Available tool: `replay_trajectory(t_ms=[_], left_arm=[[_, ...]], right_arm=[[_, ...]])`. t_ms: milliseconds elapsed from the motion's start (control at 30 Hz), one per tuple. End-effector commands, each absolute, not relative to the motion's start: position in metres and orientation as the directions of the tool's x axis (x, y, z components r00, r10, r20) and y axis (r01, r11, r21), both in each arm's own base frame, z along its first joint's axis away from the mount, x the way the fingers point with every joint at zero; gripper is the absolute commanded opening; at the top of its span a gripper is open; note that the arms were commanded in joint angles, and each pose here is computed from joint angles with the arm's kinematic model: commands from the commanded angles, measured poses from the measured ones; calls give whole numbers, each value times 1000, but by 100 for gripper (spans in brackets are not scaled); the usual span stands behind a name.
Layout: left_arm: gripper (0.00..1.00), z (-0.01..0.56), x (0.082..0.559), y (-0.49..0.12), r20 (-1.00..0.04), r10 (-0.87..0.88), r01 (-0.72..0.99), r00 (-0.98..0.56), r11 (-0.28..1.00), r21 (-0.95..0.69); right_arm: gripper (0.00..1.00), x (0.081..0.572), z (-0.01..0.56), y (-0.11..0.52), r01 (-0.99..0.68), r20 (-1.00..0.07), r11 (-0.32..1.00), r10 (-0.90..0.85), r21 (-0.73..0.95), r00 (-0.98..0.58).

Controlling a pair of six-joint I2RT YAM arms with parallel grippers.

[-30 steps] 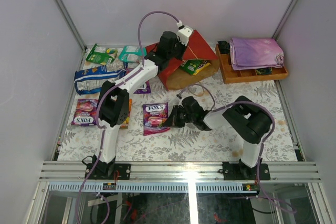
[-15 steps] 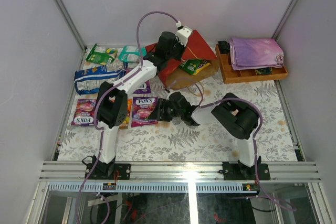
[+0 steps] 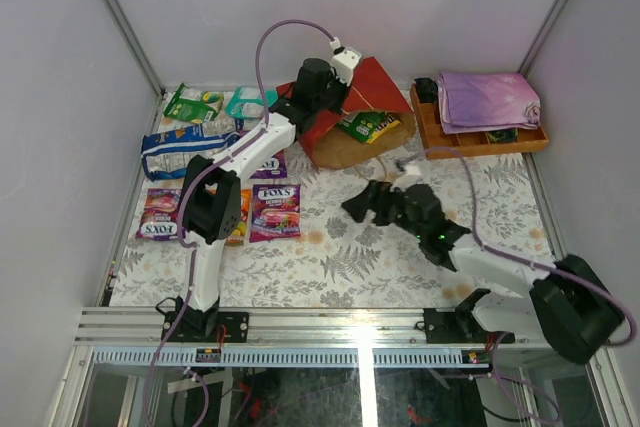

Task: Take the snacks out of the paper bag
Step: Place the snack at the center of the board, then take out the snack from the paper bag.

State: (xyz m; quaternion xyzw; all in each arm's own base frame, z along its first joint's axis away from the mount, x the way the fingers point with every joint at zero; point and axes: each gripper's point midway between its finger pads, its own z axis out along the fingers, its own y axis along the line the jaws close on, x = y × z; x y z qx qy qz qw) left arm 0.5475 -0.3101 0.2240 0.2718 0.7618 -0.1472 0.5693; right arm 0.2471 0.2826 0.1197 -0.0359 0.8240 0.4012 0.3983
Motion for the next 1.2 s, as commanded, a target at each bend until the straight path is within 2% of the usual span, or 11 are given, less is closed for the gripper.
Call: replay_trajectory(t_ms=[0, 200, 367, 433, 633, 867, 1167], left_arm=[[0, 249, 545, -305, -963, 203, 575, -177, 815, 66], [0, 252, 543, -305, -965, 191, 576, -178, 816, 55], [0, 252, 540, -306, -967, 180, 583, -182, 812, 41], [0, 251, 539, -306, -967, 179, 584, -183, 811, 40], [0, 250, 538, -306, -967, 179, 585, -183, 810, 39], [0, 249, 541, -301, -966, 179, 579, -185, 814, 40], [0, 246, 541, -303, -966, 178, 587, -190, 809, 34]], right_arm=[[99, 284, 142, 225, -290, -683, 661, 470, 692, -559], [83, 328, 161, 199, -244, -532, 481, 668, 842, -520], [72, 379, 163, 197, -227, -406, 336, 765, 914, -500], [68, 408, 163, 198, -237, -388, 309, 788, 921, -479], [57, 472, 137, 193, -175, -365, 320, 838, 931, -406], [47, 521, 91, 170, 6, -322, 343, 888, 939, -327], [46, 555, 71, 150, 81, -313, 346, 911, 935, -269]])
